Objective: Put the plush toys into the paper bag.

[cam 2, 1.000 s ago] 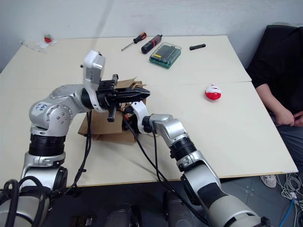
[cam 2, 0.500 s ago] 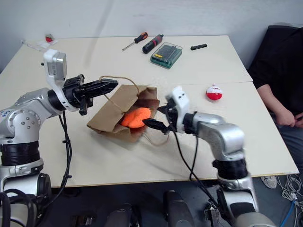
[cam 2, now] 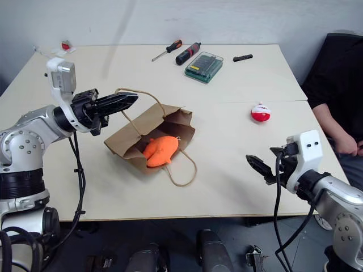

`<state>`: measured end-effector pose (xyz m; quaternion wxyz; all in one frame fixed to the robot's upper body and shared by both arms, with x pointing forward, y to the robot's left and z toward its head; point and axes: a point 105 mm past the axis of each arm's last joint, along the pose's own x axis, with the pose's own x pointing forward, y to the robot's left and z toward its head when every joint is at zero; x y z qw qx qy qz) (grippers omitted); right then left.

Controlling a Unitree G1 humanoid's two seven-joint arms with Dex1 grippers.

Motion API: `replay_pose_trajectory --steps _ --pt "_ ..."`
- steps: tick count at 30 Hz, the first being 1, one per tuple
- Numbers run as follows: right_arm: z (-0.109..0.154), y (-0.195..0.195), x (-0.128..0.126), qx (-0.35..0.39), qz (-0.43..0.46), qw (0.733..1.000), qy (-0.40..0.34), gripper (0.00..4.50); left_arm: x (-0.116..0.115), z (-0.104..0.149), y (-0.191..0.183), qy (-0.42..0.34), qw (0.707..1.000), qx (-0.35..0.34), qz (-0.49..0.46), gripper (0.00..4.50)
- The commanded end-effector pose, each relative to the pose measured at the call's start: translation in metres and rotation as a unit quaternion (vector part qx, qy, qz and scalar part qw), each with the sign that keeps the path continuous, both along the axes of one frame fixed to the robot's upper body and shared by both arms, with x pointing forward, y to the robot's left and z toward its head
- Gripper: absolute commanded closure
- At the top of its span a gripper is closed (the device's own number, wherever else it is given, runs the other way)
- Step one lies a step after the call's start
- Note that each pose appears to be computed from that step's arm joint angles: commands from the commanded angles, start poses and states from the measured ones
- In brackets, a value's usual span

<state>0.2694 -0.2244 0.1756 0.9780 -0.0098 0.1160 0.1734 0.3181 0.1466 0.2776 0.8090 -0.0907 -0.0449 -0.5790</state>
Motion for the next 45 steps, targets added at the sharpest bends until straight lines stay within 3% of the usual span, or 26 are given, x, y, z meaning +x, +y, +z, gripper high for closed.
replay_pose_trajectory --steps 1,6,11,16,19,21,24,30,34,36,39,45 --pt "0.01 -0.016 0.033 -0.034 -0.08 0.995 -0.054 0.02 -0.004 0.014 -0.004 -0.031 0.999 -0.005 -0.011 4.5" --pt "0.018 -0.029 0.095 -0.056 -0.151 0.982 -0.093 0.02 -0.005 0.016 -0.01 -0.037 0.999 -0.009 -0.015 4.5" --pt "0.02 -0.034 0.157 -0.064 -0.177 0.979 -0.072 0.02 -0.008 0.017 -0.013 -0.043 0.999 -0.018 -0.013 4.5" --pt "0.001 -0.046 0.186 -0.092 -0.218 0.972 -0.007 0.02 -0.012 0.015 -0.016 -0.045 0.999 -0.024 -0.01 4.5" --pt "-0.007 -0.042 0.193 -0.054 -0.223 0.973 0.012 0.02 -0.013 0.014 -0.016 -0.046 0.999 -0.026 -0.005 4.5" --pt "-0.012 -0.038 0.195 -0.026 -0.225 0.974 0.02 0.39 -0.014 0.013 -0.015 -0.046 0.999 -0.027 -0.003 4.5" --pt "-0.009 -0.032 0.198 0.034 -0.217 0.975 0.013 1.31 -0.014 0.012 -0.016 -0.047 0.999 -0.024 -0.001 4.5" --pt "-0.002 -0.026 0.199 0.052 -0.18 0.982 0.0 3.33 -0.012 0.012 -0.017 -0.047 0.999 -0.021 -0.003 4.5" --pt "0.029 0.016 0.195 0.144 -0.033 0.989 -0.028 4.35 -0.01 0.015 -0.021 -0.049 0.999 -0.019 -0.012 4.5" --pt "0.044 0.048 0.171 0.151 0.082 0.985 -0.032 4.4 -0.011 0.018 -0.025 -0.052 0.998 -0.016 -0.025 4.5" --pt "0.046 0.104 0.11 0.14 0.237 0.961 0.002 4.4 -0.013 0.021 -0.032 -0.059 0.997 -0.007 -0.047 4.5" --pt "0.038 0.172 0.051 0.186 0.331 0.924 0.048 4.4 -0.015 0.014 -0.053 -0.102 0.991 0.044 -0.073 4.5"
